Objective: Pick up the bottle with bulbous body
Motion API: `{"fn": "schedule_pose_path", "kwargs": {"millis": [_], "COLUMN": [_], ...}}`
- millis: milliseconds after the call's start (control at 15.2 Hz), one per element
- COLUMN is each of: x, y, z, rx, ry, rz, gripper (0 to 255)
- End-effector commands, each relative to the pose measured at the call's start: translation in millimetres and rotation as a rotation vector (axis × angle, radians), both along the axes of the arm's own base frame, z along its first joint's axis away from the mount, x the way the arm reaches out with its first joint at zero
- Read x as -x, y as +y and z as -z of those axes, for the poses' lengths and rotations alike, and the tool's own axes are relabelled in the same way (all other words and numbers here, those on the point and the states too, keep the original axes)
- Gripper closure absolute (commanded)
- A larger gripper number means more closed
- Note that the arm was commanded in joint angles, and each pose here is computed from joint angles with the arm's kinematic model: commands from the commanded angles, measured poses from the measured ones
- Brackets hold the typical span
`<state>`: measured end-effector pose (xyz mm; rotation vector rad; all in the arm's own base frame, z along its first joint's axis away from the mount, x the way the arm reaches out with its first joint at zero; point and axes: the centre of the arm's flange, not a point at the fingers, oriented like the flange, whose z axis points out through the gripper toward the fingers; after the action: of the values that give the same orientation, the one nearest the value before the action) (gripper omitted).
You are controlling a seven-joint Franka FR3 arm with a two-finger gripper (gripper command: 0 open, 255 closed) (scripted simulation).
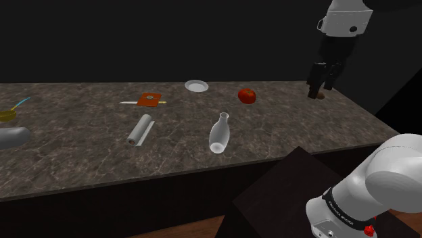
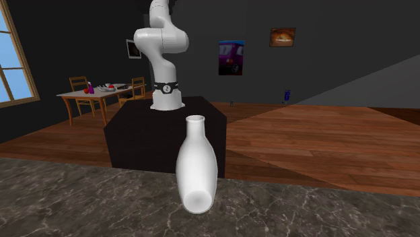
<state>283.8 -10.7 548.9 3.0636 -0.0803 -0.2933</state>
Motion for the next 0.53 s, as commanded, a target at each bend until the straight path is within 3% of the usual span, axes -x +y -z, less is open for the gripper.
{"fn": "schedule_pose_path", "kwargs": {"millis": [0,462], "x": [0,-57], "y": [0,14], "z": [0,65], "rx": [0.000,-0.010], "ry": [0.000,-0.036], "rz": [0.000,0.026], "gripper": [0,0]}}
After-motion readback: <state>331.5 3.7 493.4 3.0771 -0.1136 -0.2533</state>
